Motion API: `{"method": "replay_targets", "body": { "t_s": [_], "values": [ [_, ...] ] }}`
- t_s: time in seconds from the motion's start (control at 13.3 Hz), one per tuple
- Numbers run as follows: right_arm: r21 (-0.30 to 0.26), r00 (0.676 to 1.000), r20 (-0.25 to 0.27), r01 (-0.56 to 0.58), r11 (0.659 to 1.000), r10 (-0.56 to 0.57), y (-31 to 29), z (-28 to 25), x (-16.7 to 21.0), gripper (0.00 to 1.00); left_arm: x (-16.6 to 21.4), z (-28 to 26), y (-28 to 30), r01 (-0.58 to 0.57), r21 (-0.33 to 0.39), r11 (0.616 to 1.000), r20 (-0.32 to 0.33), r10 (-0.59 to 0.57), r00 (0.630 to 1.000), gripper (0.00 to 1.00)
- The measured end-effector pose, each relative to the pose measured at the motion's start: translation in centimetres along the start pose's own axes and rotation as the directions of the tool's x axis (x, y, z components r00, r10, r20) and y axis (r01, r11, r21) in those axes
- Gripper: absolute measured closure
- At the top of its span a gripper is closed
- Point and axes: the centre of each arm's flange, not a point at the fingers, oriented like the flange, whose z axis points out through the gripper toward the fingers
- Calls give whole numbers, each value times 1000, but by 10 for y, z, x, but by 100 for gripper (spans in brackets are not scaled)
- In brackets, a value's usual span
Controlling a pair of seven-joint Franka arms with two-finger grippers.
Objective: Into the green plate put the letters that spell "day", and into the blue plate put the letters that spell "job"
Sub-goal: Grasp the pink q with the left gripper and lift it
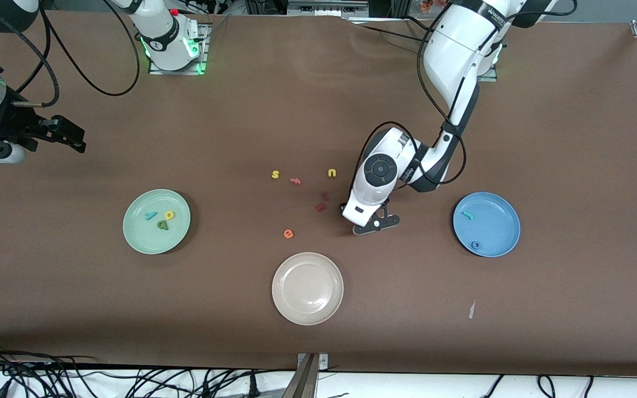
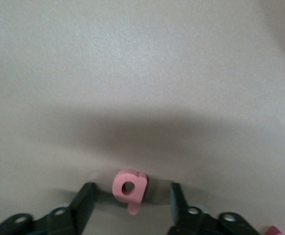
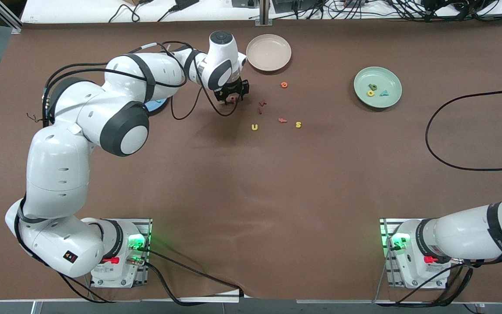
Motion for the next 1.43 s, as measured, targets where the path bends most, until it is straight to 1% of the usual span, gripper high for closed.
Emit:
{"method": "replay_targets", "body": {
  "t_s": [0.07, 0.15, 0.22, 0.3, 0.38, 0.45, 0.53, 0.6, 0.67, 0.75, 0.82, 0.9, 0.97, 1.05, 1.12, 1.43],
  "values": [
    [0, 1000, 1, 0, 1000, 0, 0, 0, 0, 0, 1, 0, 0, -5, 0, 1000, -1, 5, 1000, 11],
    [0, 1000, 0, 0, 1000, 0, 0, 0, 0, 0, 2, 1, 0, -12, 0, 1000, -1, 12, 1000, 3],
    [0, 1000, -1, 0, 1000, 0, 0, 0, 0, 0, 2, 1, 0, -15, 0, 1000, -2, 15, 1000, 3],
    [0, 1000, -3, -1, 1000, 1, 0, -1, 1, 0, 2, 1, 0, -19, 0, 1000, -2, 19, 1000, 7],
    [0, 1000, -4, -1, 1000, 1, 0, -2, 1, 0, 2, 1, 0, -27, 2, 1000, -3, 27, 1000, 7],
    [0, 1000, -5, -1, 1000, 1, 0, -2, 1, 0, 3, 1, 0, -41, 7, 999, -9, 41, 999, 14],
    [0, 1000, -5, -1, 1000, 1, 0, -2, 1, 0, 3, 1, 0, -48, 12, 999, -16, 48, 999, 14],
    [0, 1000, -5, -1, 1000, 1, 0, -2, 1, 0, 5, 0, -1, -53, 15, 998, -21, 53, 998, 20],
    [0, 1000, -5, -1, 1000, 1, 0, -2, 1, 0, 7, 0, -2, -54, 17, 998, -24, 55, 998, 23],
    [0, 1000, -5, -1, 1000, 1, 0, -2, 1, 0, 8, -1, -3, -55, 16, 998, -25, 55, 998, 24],
    [0, 1000, -5, -1, 1000, 1, 0, -2, 1, 0, 9, -1, -4, -55, 16, 998, -25, 56, 998, 31],
    [0, 1000, -5, -1, 1000, 1, 1, -2, 1, 0, 9, -1, -4, -55, 16, 998, -25, 56, 998, 31],
    [0, 1000, -5, -1, 1000, 1, 1, -2, 1, 0, 9, -1, -4, -56, 16, 998, -25, 56, 998, 36],
    [0, 1000, -5, -1, 1000, 1, 1, -2, 1, 0, 9, -1, -3, -56, 16, 998, -25, 57, 998, 37],
    [0, 1000, -5, -1, 1000, 1, 1, -2, 1, 0, 9, -2, -3, -56, 14, 998, -26, 57, 998, 41],
    [0, 1000, -5, -1, 1000, 1, 1, -2, 1, 0, 8, -2, -2, -58, 13, 998, -25, 58, 998, 44]
  ]
}}
